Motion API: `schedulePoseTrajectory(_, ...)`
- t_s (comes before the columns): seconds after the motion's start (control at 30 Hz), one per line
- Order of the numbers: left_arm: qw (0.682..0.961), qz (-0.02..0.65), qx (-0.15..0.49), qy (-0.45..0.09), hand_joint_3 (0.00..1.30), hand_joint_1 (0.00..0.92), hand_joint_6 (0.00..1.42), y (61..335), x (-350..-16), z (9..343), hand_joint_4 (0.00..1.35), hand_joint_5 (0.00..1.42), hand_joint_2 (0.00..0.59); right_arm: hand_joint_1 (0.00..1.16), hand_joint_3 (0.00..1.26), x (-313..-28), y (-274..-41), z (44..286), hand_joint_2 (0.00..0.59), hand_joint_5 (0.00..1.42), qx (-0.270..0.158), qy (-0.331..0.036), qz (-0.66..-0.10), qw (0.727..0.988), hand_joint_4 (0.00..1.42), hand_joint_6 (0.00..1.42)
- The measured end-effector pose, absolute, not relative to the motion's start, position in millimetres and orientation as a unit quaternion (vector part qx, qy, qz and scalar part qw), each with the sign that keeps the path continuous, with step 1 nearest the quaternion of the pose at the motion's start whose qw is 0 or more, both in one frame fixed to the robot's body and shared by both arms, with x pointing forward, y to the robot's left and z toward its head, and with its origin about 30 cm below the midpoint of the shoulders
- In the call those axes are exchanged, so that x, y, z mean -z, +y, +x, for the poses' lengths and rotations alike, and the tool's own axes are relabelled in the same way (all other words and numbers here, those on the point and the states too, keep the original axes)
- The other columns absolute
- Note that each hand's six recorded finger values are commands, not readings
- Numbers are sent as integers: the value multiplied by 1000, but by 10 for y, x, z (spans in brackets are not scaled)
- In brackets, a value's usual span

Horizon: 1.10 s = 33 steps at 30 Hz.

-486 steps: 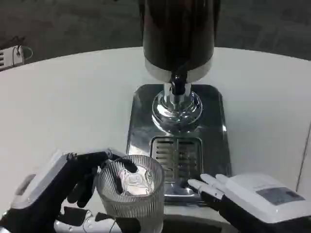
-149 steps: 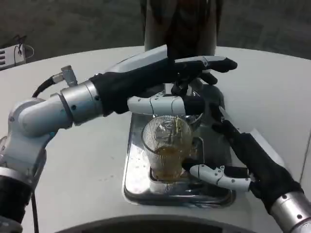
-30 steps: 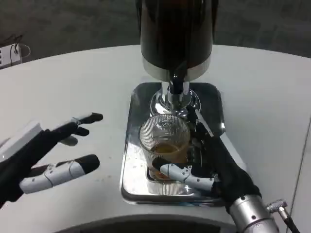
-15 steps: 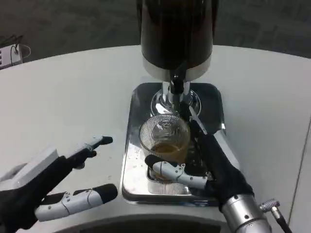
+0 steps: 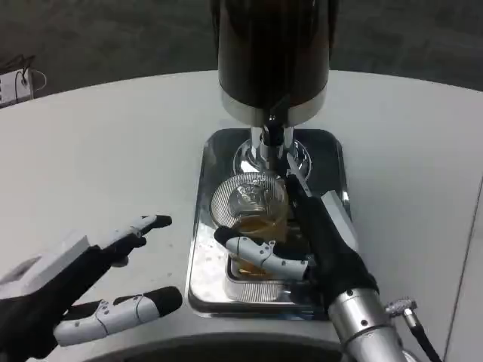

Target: Grasp the cup under the faucet to collect the drink, then remove the cup.

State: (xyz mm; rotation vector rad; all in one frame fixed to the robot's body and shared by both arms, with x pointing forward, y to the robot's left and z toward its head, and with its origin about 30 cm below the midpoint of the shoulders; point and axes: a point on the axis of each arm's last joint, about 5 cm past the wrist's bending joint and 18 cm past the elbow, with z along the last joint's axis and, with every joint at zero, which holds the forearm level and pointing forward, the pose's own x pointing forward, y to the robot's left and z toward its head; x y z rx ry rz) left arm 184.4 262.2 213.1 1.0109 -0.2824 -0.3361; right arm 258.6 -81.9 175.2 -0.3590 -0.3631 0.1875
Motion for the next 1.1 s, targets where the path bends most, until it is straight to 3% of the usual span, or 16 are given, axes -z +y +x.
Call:
schedulePoseTrajectory(0.63,848,486,164,-130,91,0,228,2644,-2154,1850,21,120,80,811,0,-1674,-758,2621,221,144,-68,-181,-176,965,63,91)
schedulePoseTrajectory(1.1,847,488,170,-123,100,0,227,2662,-2160,1866,34,123,80,820,84,-1619,-661,2622,223,242,-35,-188,-168,967,149,168)
